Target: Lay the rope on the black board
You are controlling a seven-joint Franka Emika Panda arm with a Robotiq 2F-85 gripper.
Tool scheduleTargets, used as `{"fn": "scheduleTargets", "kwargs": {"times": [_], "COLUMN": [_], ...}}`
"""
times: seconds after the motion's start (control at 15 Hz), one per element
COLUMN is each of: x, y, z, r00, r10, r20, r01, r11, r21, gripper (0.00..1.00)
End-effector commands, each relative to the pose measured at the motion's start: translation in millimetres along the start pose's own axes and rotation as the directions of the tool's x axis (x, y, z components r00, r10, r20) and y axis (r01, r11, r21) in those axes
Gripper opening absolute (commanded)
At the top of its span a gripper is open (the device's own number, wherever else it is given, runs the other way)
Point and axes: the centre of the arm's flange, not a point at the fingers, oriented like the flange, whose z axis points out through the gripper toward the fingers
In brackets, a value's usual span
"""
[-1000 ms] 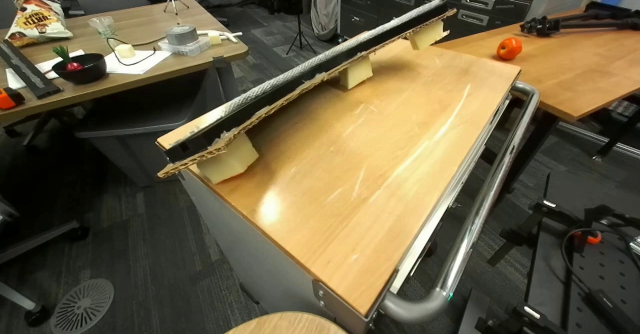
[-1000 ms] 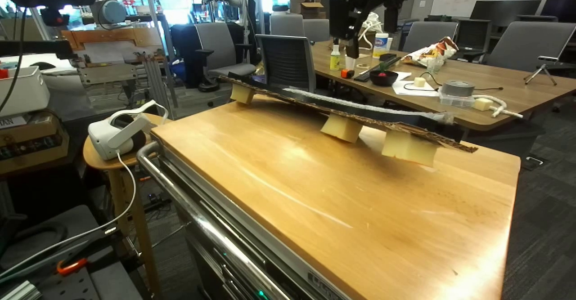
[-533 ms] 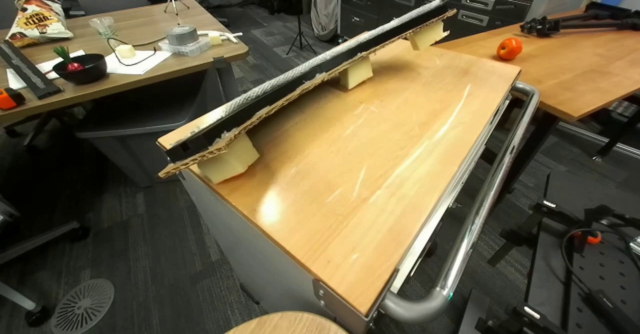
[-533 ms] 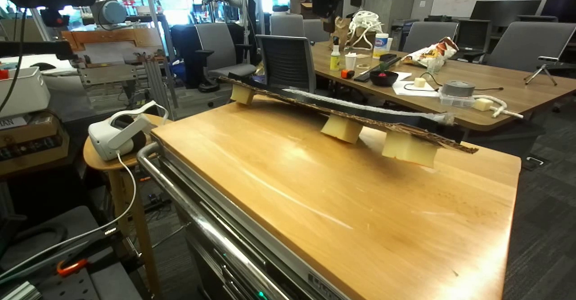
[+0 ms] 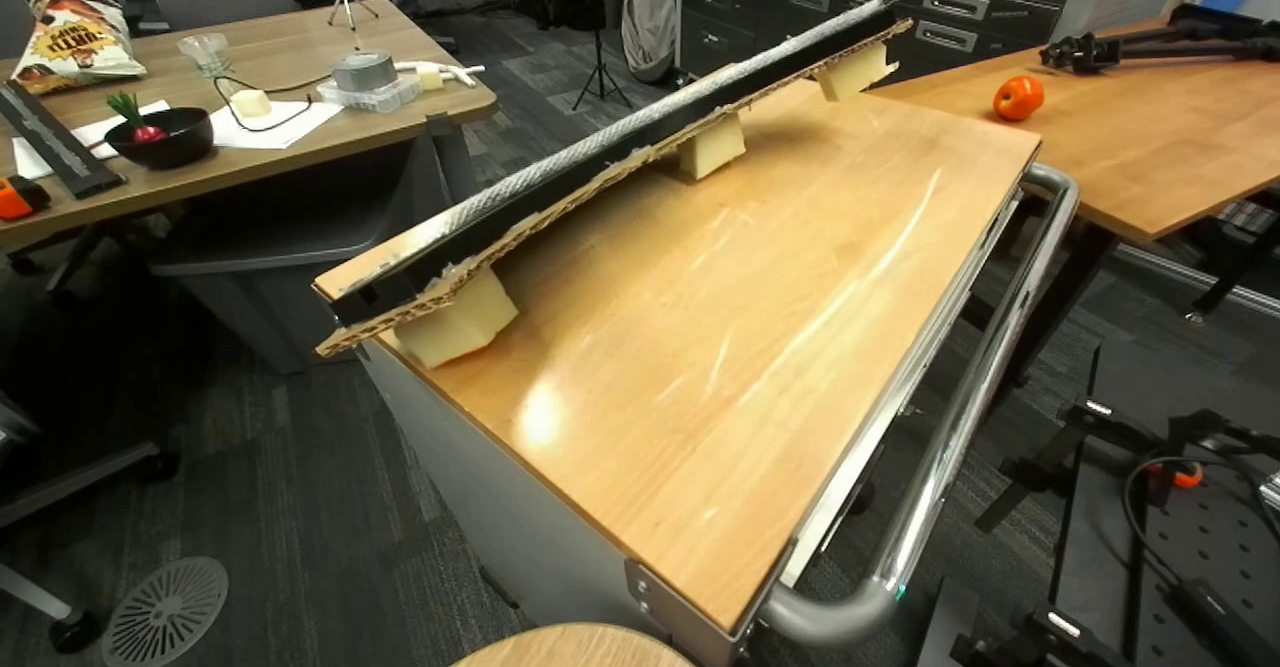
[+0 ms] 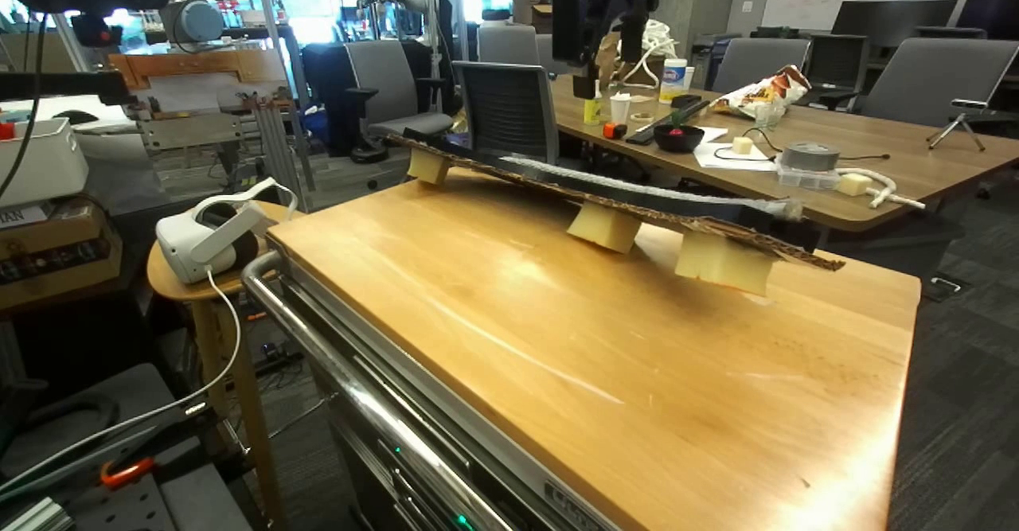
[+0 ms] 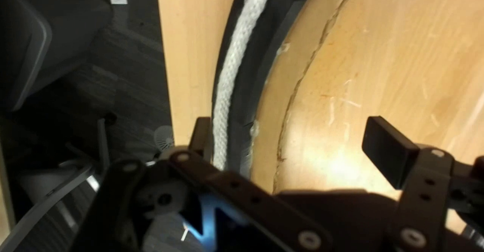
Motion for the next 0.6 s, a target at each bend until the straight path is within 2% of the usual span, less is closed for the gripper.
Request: {"fn": "scheduleTargets", "kwargs": {"times": [0.0, 0.13, 0.2, 0.33, 0.53], "x": [24, 40, 49, 67, 89], "y": [3, 9, 13, 21, 35], "z": [-3, 2, 6, 14, 28], "r00": [0.998, 0.995, 0.992, 0.986, 0.982], "r10": [-0.066, -0.102, -0.121, -0.149, -0.158], "r20": [0.019, -0.018, -0.034, -0.076, -0.104], "r01": [0.065, 0.103, 0.124, 0.158, 0.172], "r11": [0.994, 0.989, 0.985, 0.978, 0.975], "r21": [0.086, 0.106, 0.118, 0.134, 0.143], "gripper": [1.0, 0.87, 0.71, 0.63, 0.38]}}
